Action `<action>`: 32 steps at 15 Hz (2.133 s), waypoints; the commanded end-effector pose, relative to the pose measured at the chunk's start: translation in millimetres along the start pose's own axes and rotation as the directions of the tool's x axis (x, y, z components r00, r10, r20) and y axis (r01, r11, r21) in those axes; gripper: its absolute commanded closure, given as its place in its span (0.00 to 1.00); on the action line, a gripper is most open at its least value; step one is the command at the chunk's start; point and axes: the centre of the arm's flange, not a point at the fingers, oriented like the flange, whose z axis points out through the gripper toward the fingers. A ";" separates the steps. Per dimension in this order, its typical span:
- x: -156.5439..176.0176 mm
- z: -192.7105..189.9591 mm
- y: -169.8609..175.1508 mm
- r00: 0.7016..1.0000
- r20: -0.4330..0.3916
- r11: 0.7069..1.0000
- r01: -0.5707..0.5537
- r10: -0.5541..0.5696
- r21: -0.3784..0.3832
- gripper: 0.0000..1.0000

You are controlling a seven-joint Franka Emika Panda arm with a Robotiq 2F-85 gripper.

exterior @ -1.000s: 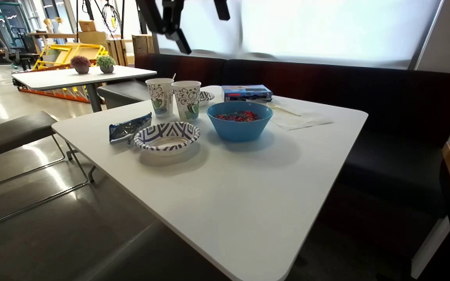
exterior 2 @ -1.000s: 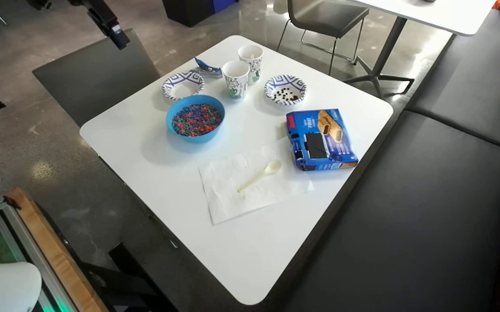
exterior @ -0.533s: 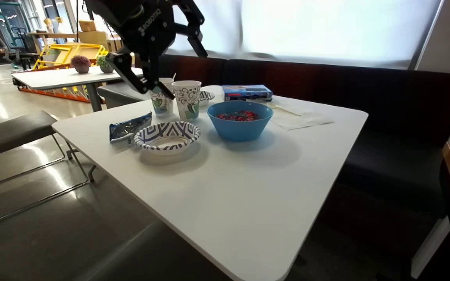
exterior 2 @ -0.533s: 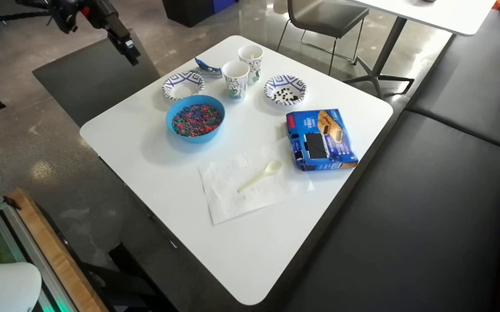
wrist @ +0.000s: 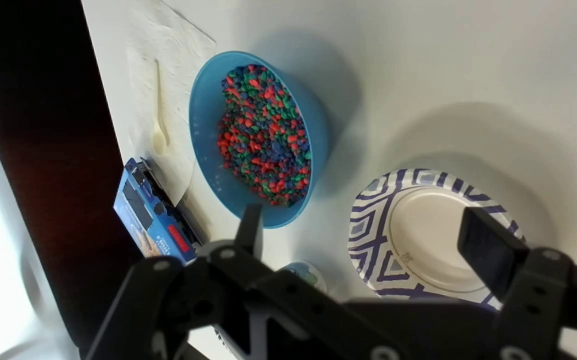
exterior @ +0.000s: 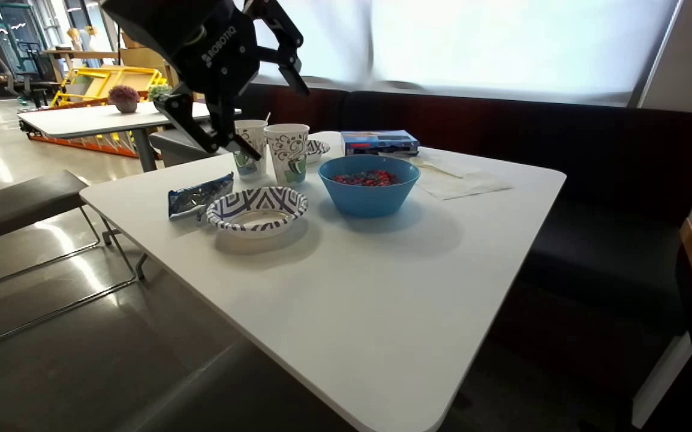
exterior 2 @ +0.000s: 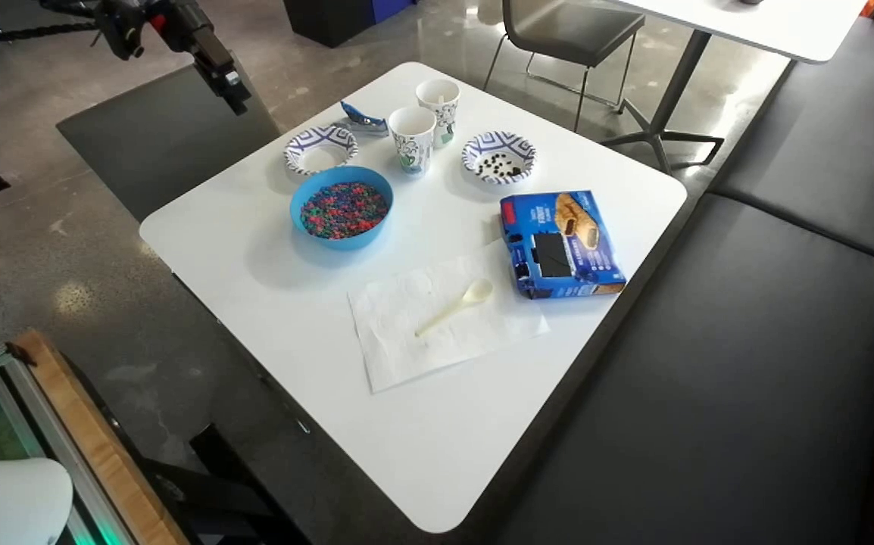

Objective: Put the left bowl on the blue box

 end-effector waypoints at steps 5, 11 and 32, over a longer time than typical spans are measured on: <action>8.4 2.1 -10.3 1.000 0.001 1.000 0.012 -0.012 0.005 0.00; 32.5 7.6 -41.2 0.995 0.019 0.994 0.095 -0.096 0.048 0.00; 93.4 87.2 -97.4 0.989 -0.033 0.972 0.148 -0.144 0.180 0.00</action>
